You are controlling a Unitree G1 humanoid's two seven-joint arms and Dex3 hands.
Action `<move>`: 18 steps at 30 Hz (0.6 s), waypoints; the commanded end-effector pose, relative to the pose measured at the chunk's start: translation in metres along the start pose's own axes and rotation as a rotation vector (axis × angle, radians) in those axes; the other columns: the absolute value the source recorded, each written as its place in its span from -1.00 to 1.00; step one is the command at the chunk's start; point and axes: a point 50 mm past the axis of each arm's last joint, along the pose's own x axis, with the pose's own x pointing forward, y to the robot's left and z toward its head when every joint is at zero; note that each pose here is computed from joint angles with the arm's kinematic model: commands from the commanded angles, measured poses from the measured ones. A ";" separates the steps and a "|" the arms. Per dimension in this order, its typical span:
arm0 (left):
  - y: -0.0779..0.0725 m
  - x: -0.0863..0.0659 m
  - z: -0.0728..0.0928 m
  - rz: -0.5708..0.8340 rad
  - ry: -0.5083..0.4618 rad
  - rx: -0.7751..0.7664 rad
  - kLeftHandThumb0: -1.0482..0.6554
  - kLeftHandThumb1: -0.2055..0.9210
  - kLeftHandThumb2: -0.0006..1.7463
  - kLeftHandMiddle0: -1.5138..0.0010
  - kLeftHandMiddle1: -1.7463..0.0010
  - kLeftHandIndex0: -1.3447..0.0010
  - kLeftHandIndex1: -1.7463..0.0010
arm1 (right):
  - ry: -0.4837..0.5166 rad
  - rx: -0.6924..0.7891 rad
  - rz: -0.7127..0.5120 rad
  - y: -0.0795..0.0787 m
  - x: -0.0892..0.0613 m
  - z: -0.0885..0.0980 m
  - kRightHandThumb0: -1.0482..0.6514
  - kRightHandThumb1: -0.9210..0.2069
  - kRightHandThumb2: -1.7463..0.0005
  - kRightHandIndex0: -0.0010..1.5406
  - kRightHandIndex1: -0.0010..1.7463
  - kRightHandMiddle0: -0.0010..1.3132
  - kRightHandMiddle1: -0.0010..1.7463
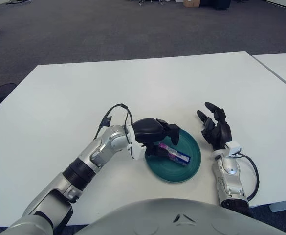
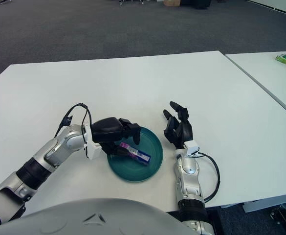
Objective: Put the gum into the plate.
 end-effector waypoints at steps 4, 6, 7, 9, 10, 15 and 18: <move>0.006 -0.007 -0.005 0.035 0.056 0.013 -0.80 1.00 -0.05 0.46 0.18 0.84 -0.35 | 0.366 0.035 -0.065 -0.008 -0.044 -0.064 -0.33 -1.00 0.02 -0.29 -0.98 -0.97 -0.02; 0.006 -0.007 -0.006 0.039 0.063 0.005 -0.81 1.00 -0.05 0.45 0.21 0.83 -0.33 | 0.364 0.027 -0.064 -0.008 -0.043 -0.064 -0.34 -1.00 0.01 -0.30 -0.98 -0.98 -0.02; 0.006 -0.007 -0.006 0.040 0.066 0.002 -0.81 1.00 -0.05 0.45 0.21 0.82 -0.33 | 0.363 0.021 -0.063 -0.008 -0.043 -0.064 -0.34 -1.00 0.01 -0.30 -0.98 -0.98 -0.02; 0.006 -0.008 -0.007 0.043 0.072 -0.006 -0.81 1.00 -0.06 0.45 0.22 0.83 -0.32 | 0.359 0.009 -0.059 -0.008 -0.043 -0.063 -0.34 -1.00 0.02 -0.31 -0.99 -0.98 -0.02; 0.006 -0.008 -0.007 0.044 0.074 -0.008 -0.82 1.00 -0.06 0.45 0.23 0.83 -0.32 | 0.358 0.004 -0.057 -0.008 -0.043 -0.063 -0.35 -1.00 0.02 -0.31 -0.99 -0.98 -0.02; 0.005 -0.010 -0.007 0.046 0.084 -0.014 -0.82 1.00 -0.05 0.47 0.26 0.85 -0.28 | 0.349 -0.023 -0.047 -0.007 -0.044 -0.061 -0.36 -1.00 0.02 -0.33 -1.00 -0.98 -0.03; 0.003 -0.015 -0.008 0.042 0.089 -0.007 -0.82 1.00 -0.05 0.48 0.28 0.86 -0.26 | 0.356 -0.036 -0.041 -0.007 -0.045 -0.060 -0.36 -1.00 0.02 -0.33 -1.00 -0.97 -0.03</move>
